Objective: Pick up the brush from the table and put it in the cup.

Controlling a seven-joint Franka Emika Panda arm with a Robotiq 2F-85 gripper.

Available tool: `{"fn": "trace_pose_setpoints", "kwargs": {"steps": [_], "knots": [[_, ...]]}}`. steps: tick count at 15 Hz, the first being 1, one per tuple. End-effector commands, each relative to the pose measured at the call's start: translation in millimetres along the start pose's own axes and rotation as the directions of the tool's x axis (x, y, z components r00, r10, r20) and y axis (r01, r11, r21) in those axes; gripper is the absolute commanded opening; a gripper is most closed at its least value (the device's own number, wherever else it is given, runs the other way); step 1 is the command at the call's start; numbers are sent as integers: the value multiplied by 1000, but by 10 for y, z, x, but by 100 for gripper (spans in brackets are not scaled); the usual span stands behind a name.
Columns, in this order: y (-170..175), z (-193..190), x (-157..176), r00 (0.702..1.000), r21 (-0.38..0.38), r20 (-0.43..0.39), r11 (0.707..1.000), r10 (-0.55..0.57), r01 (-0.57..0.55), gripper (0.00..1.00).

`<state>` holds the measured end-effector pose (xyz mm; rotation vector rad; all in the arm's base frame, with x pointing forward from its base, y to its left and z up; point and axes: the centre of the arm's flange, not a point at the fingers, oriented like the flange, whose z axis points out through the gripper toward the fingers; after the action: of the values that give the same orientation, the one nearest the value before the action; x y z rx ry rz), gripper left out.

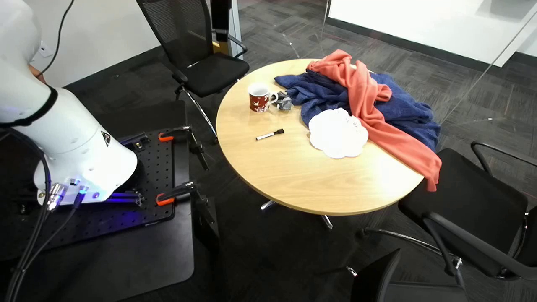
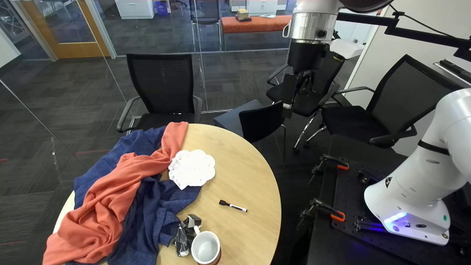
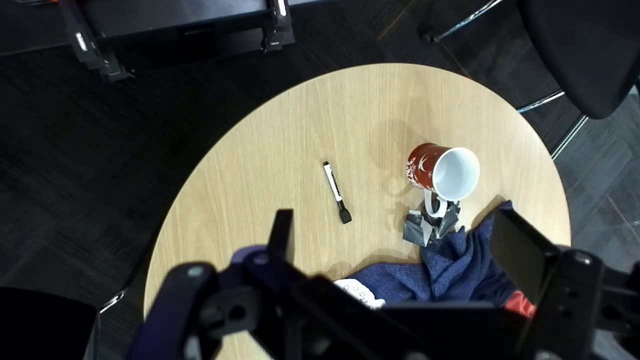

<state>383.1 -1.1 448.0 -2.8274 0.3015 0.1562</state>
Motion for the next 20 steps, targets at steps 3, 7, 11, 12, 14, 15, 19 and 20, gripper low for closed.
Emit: {"fn": "trace_pose_setpoints", "kwargs": {"steps": [3, 7, 11, 12, 14, 15, 19, 20], "knots": [[-22, 228, 267, 998, -42, -48, 998, -51, 49, 100], [7, 551, 531, 991, -67, -90, 993, -103, 98, 100], [-34, 1009, 687, 979, -120, -130, 982, -158, 143, 100], [-52, 1108, 697, 977, -131, -135, 981, -163, 146, 100], [-91, 1317, 697, 974, -151, -132, 975, -181, 161, 100], [-110, 1410, 694, 974, -156, -130, 974, -187, 166, 100], [-123, 1490, 681, 977, -152, -103, 974, -184, 168, 100], [-126, 1523, 683, 978, -154, -98, 973, -186, 170, 100]]}}
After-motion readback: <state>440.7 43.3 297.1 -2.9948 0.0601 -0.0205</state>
